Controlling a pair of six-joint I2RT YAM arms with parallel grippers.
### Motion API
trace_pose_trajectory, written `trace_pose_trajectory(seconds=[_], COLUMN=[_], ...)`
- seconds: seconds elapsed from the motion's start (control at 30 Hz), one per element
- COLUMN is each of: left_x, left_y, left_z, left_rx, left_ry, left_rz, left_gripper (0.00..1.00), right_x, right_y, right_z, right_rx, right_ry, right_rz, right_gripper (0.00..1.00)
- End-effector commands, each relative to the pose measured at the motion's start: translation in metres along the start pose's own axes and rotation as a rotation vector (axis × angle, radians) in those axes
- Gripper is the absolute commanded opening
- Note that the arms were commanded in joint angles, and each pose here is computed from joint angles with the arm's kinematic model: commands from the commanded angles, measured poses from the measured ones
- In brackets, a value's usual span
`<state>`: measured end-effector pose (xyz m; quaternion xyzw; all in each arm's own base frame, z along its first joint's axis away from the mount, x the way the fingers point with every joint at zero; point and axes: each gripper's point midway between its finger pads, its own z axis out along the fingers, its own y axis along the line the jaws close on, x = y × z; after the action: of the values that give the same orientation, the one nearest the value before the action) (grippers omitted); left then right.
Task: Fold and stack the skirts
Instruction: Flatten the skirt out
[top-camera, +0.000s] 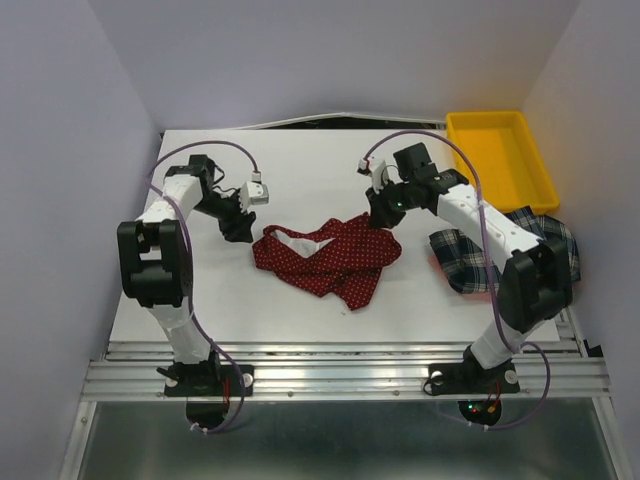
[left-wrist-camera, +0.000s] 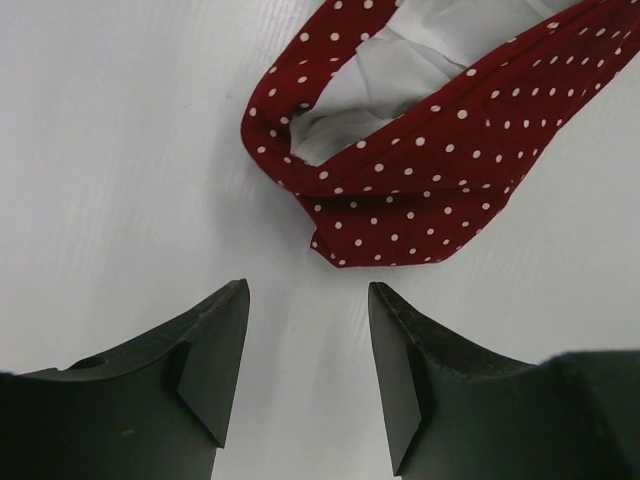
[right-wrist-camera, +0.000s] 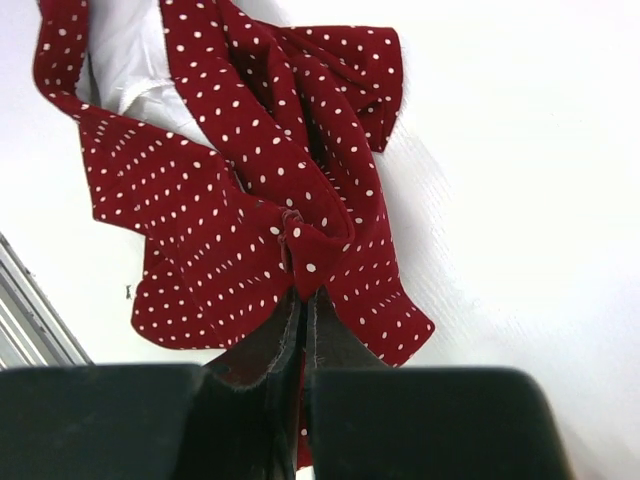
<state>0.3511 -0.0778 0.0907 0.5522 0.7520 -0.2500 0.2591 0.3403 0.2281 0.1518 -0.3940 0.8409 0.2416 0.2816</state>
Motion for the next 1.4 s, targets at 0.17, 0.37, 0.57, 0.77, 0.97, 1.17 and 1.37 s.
trace_pose_trajectory(seconds=[0.17, 0.37, 0.57, 0.77, 0.97, 1.17, 1.37], left_x=[-0.047, -0.045, -0.037, -0.037, -0.001, 0.009, -0.048], left_y=[-0.022, -0.016, -0.026, -0.049, -0.097, -0.126, -0.078], left_z=[0.048, 0.060, 0.042, -0.011, -0.037, 0.008, -0.017], left_rx=[0.134, 0.142, 0.194, 0.155, 0.173, 0.308, 0.112], left_ry=[-0.048, -0.022, 0.066, 0.225, 0.484, 0.473, 0.200], left_rz=[0.210, 0.217, 0.363, 0.593, 0.860, 0.663, 0.521], left_gripper=[0.61, 0.46, 0.08, 0.00, 0.00, 0.00, 0.35], right_x=[-0.021, -0.010, 0.007, 0.003, 0.007, 0.044, 0.052], right_y=[0.022, 0.026, 0.020, 0.009, -0.008, -0.026, -0.018], right_z=[-0.038, -0.047, -0.044, -0.049, -0.057, -0.056, -0.051], right_rx=[-0.015, -0.009, 0.029, 0.101, 0.230, 0.285, 0.250], right_ry=[-0.107, -0.087, -0.052, -0.066, -0.086, -0.024, -0.039], right_rz=[-0.131, -0.187, -0.201, -0.224, -0.252, -0.272, -0.263], right_gripper=[0.01, 0.01, 0.01, 0.01, 0.01, 0.01, 0.01])
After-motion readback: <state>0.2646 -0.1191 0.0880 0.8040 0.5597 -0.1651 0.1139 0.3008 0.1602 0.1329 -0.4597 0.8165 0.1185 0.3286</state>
